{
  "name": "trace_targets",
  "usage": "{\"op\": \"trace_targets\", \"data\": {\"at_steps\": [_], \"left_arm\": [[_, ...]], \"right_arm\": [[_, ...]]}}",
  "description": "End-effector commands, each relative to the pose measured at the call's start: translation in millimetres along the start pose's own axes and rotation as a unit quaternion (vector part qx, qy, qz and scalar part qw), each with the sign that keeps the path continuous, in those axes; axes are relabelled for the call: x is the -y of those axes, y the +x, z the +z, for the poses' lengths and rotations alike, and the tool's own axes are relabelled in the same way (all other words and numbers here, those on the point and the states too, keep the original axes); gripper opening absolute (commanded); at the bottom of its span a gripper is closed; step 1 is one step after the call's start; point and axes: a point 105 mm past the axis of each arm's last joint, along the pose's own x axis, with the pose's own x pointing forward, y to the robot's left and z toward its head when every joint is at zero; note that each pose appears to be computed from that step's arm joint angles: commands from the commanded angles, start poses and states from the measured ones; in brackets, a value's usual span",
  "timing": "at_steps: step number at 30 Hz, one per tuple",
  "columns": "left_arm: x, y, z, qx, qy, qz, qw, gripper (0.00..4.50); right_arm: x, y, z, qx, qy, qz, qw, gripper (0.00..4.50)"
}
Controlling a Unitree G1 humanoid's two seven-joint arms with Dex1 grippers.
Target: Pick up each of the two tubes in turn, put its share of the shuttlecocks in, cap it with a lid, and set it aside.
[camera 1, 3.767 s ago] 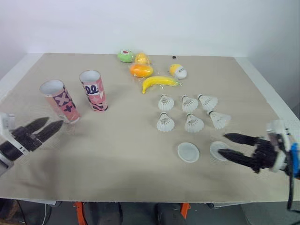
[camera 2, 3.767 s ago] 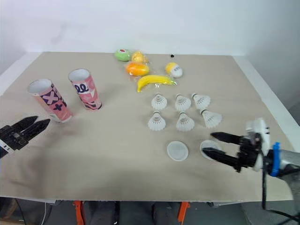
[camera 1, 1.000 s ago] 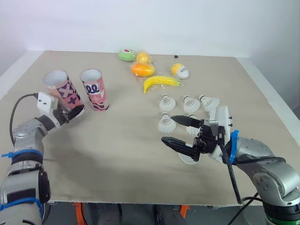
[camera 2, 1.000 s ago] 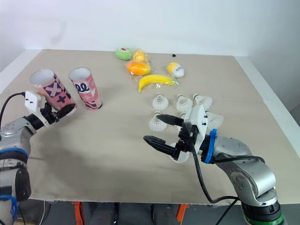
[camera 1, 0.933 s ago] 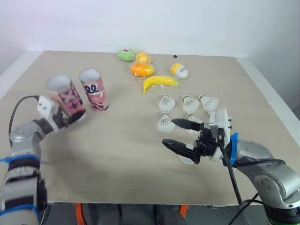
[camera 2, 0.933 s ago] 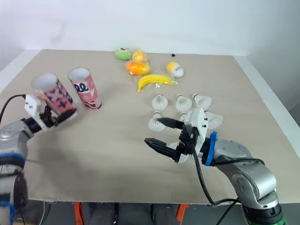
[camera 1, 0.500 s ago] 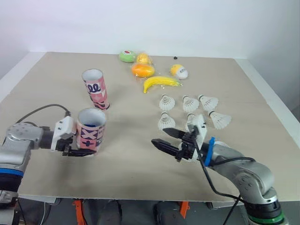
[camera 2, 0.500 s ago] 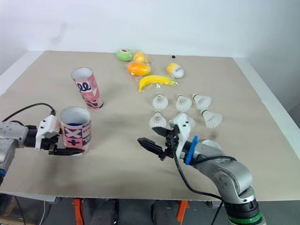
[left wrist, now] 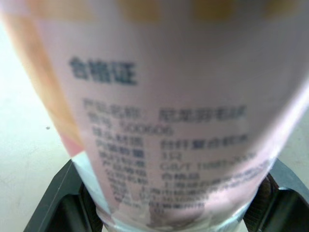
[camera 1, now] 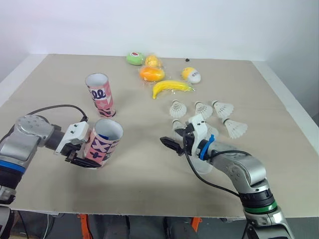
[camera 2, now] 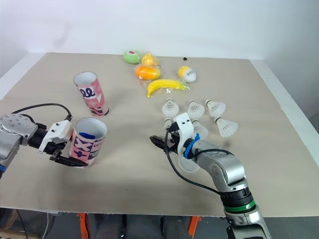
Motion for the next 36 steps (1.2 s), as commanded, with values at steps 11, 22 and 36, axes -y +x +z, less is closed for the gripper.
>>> {"op": "trace_targets", "data": {"at_steps": [11, 22, 36], "left_arm": [[2.2, 14.9, 15.6, 0.032, 0.008, -0.028, 0.999, 2.91], [3.6, 15.4, 20.1, 0.034, 0.016, -0.028, 0.999, 2.91], [2.4, 20.3, 25.5, 0.047, 0.020, -0.032, 0.998, 2.91]], "right_arm": [[5.9, 7.0, 20.1, 0.016, -0.074, -0.049, 0.996, 3.96], [-13.2, 4.2, 34.4, 0.045, -0.094, 0.002, 0.995, 0.03], [-31.0, -10.1, 43.5, 0.064, -0.098, 0.070, 0.991, 0.03]]}}
